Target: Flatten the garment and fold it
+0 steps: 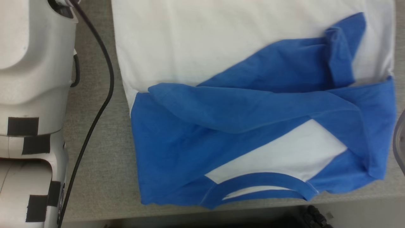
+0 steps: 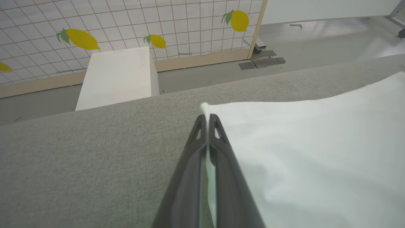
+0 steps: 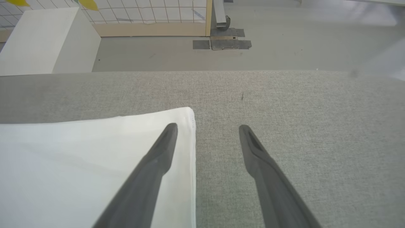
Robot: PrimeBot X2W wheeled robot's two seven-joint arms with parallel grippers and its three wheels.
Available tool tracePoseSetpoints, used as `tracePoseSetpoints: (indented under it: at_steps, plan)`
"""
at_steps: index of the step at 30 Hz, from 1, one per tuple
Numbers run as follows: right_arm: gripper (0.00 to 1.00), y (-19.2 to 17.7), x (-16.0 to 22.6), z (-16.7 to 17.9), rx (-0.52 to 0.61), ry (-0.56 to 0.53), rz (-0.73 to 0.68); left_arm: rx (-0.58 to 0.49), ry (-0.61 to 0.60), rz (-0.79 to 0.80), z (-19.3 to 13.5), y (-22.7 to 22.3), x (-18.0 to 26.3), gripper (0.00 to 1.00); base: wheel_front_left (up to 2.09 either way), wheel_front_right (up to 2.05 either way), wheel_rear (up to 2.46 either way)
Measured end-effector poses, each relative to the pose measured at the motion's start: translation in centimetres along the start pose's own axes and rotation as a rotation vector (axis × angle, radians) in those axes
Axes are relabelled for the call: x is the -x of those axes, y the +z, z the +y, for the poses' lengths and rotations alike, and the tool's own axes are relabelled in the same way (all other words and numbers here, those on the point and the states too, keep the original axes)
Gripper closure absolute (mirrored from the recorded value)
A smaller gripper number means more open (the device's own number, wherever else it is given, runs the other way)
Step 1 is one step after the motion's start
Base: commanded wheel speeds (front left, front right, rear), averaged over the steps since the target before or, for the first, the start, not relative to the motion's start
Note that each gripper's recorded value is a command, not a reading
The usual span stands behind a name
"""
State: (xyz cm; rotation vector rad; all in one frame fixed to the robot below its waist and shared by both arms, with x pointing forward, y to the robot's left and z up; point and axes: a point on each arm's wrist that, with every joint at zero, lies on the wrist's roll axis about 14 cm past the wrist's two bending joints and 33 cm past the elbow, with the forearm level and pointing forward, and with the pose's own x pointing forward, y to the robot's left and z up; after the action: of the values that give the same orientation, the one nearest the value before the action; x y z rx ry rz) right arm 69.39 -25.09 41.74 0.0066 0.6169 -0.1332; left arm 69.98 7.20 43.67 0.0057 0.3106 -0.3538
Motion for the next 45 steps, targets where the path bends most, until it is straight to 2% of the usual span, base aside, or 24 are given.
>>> tracePoseSetpoints:
  at_steps: [6, 7, 9, 11, 18, 25, 27, 33, 45]
  plan:
    - [0.00, -4.2, -3.0, 0.9, -0.006, -0.001, 0.123, 0.013, 0.015, 0.022, 1.4, -2.6, -0.4, 1.00, 0.00, 0.00, 0.00]
    - [0.03, -4.5, -3.3, 1.1, -0.005, 0.001, 0.131, 0.014, 0.017, 0.027, 1.5, -3.0, -0.5, 1.00, 0.00, 0.00, 0.00]
    - [0.66, -4.4, -3.9, 1.5, -0.004, 0.004, 0.129, 0.012, 0.020, 0.035, 1.8, -3.8, -0.6, 1.00, 0.00, 0.00, 0.00]
    - [1.00, -4.4, -4.4, 1.8, 0.002, 0.008, 0.128, 0.010, 0.020, 0.046, 1.9, -4.5, -0.7, 1.00, 0.00, 0.00, 0.00]
    - [1.00, -3.5, -4.4, 2.7, 0.040, 0.021, 0.073, 0.004, 0.024, 0.026, 2.1, -4.3, -0.5, 1.00, 0.00, 0.00, 0.00]
    - [1.00, -2.3, -1.8, 3.6, 0.082, 0.079, -0.077, 0.002, 0.015, -0.101, 1.6, -1.4, 1.1, 1.00, 0.00, 0.00, 0.00]
    - [1.00, -1.5, 0.4, 4.2, 0.105, 0.129, -0.180, 0.021, -0.006, -0.154, 0.9, -0.8, 2.6, 1.00, 0.00, 0.00, 0.00]
    - [1.00, -1.7, 5.9, 4.9, 0.132, 0.226, -0.324, 0.065, -0.029, -0.252, -0.2, 0.9, 6.7, 1.00, 0.00, 0.00, 0.00]
    - [1.00, -5.5, 18.1, 1.2, 0.097, 0.267, -0.436, 0.166, -0.070, -0.302, -4.5, -0.6, 17.9, 1.00, 0.00, 0.00, 0.00]
